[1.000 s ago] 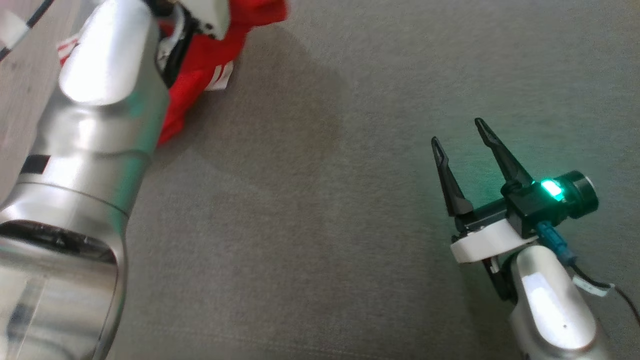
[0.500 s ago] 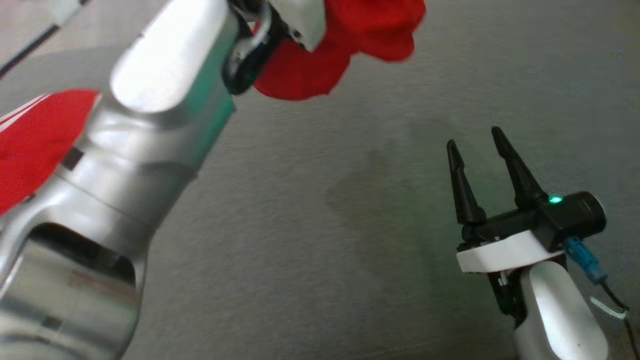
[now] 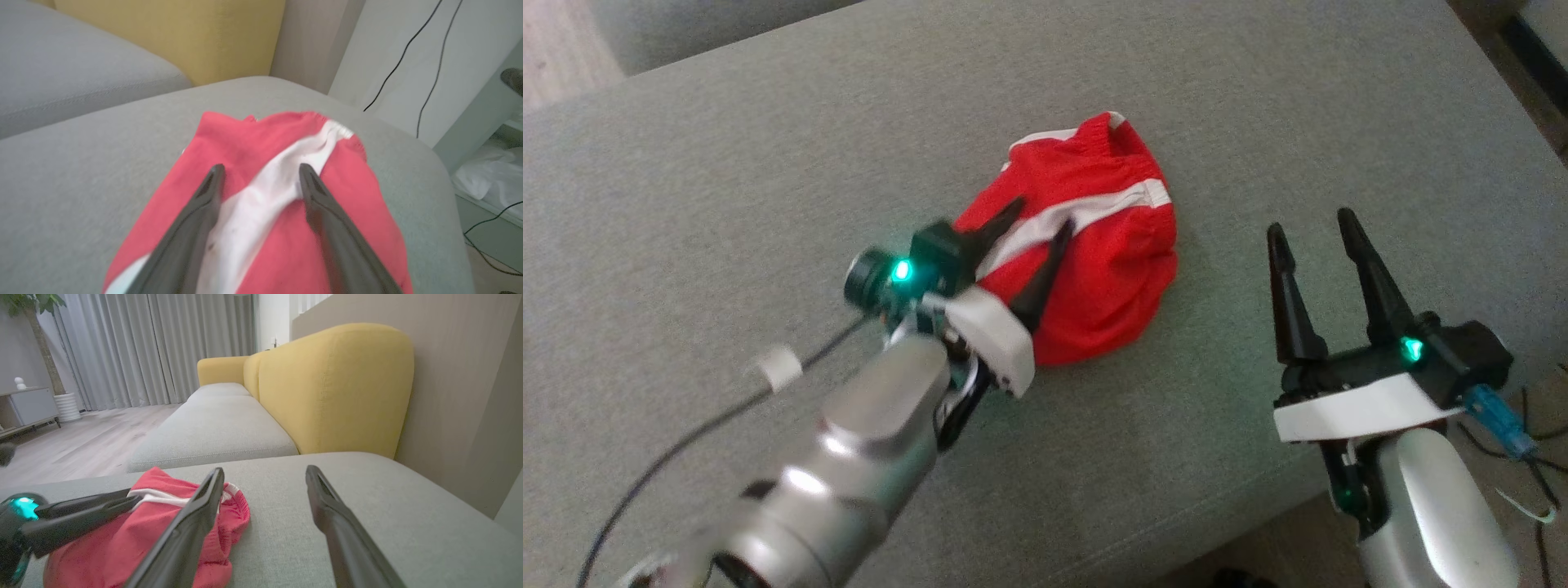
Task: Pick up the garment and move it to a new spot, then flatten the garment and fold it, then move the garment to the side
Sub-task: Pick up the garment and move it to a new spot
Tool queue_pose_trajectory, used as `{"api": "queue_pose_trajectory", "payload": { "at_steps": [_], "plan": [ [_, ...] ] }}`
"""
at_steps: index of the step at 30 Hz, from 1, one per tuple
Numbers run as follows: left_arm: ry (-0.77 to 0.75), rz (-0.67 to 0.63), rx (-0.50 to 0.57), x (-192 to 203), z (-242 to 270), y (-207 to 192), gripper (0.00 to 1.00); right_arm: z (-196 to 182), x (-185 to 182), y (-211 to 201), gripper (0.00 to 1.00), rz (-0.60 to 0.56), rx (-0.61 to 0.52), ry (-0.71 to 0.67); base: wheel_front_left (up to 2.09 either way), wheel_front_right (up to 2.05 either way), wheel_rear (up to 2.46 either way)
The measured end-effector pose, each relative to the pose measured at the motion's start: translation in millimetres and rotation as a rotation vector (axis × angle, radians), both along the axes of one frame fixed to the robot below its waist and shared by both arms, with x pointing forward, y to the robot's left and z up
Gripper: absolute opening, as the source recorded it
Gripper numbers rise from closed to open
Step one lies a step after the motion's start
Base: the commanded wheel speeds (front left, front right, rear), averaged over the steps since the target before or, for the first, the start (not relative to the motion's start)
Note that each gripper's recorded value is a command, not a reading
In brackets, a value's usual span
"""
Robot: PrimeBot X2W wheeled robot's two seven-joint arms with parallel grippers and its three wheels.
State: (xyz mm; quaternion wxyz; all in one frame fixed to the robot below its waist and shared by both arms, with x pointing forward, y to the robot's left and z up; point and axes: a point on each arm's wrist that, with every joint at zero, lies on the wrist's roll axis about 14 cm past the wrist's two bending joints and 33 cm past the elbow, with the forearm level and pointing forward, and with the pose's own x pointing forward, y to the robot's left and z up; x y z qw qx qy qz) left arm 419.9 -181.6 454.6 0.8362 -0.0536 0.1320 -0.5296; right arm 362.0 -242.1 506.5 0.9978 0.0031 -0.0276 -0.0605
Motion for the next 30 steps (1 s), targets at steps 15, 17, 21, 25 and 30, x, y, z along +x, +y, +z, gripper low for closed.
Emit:
{"api": "queue_pose_trajectory", "payload": {
  "at_steps": [15, 17, 21, 25, 30],
  "plan": [
    [-0.033, 0.733, -0.134, -31.4, 17.8, 188.9, 1.0, -44.2, -25.3, 34.0, 1.0, 0.076, 0.077, 0.109, 0.0, 0.0, 0.0],
    [-0.112, 0.821, -0.148, -33.9, 37.3, 219.8, 1.0, -42.6, -26.9, 45.7, 1.0, 0.115, 0.069, 0.104, 0.0, 0.0, 0.0],
    [-0.217, 0.925, -0.123, -56.2, 54.0, 261.3, 1.0, -32.8, -29.5, 63.1, 1.0, 0.175, 0.04, 0.074, 0.0, 0.0, 0.0],
    [-0.203, 0.979, -0.071, -88.5, 39.0, 282.6, 1.0, -29.2, -36.8, 78.8, 1.0, 0.231, -0.011, 0.063, 0.0, 0.0, 0.0],
    [-0.206, 1.019, -0.087, -96.7, 42.8, 293.9, 1.0, -28.9, -40.9, 83.3, 1.0, 0.244, -0.006, 0.06, 0.0, 0.0, 0.0]
  ]
}}
